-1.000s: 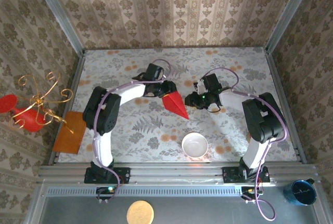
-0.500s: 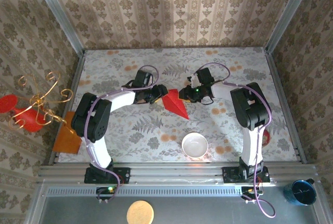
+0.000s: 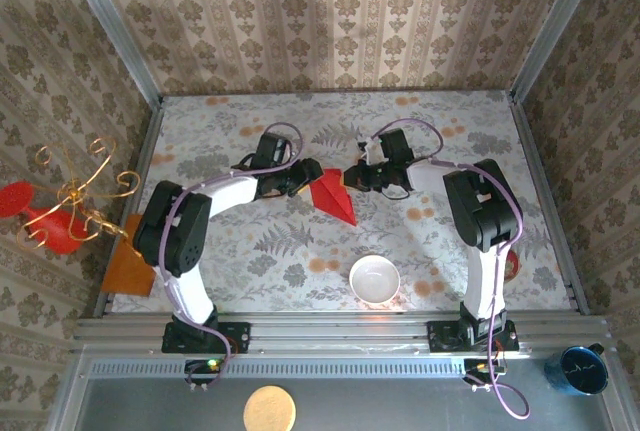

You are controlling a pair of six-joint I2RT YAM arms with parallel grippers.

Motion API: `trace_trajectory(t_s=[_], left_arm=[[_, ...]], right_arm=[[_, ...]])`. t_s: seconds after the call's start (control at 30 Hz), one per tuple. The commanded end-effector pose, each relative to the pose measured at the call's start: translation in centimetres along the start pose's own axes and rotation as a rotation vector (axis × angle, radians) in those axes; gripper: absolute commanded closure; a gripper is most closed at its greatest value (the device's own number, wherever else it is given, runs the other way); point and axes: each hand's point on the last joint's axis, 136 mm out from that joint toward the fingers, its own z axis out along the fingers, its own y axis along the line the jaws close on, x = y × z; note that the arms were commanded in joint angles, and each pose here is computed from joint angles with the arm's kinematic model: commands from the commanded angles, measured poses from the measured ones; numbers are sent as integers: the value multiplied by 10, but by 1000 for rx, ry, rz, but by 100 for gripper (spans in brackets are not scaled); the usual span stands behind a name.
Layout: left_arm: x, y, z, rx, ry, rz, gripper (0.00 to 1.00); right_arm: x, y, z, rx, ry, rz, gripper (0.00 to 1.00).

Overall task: Fold a paper plane with a square sheet of paper (pick it up from the middle)
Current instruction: Turn over the paper at the center of the table.

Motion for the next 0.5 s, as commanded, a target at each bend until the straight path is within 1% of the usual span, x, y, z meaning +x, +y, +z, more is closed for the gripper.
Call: trace_trajectory(t_s=[0.0,0.2,0.3,0.47], left_arm=[[-5,-37,-20,135,-46,57,41],[5,-79,-37,267,-55,172,36],[8,-92,-43,306,-60,180,33],[10,-109,-50,365,-47,173,33]], right_arm=[[-27,48,-25,-135,-102,-63,98],[-42,91,-47,-268,-168,-52,99],[-45,105,-56,-319,-186,-35,98],[-45,121,-70,-375,-211,-20,98]])
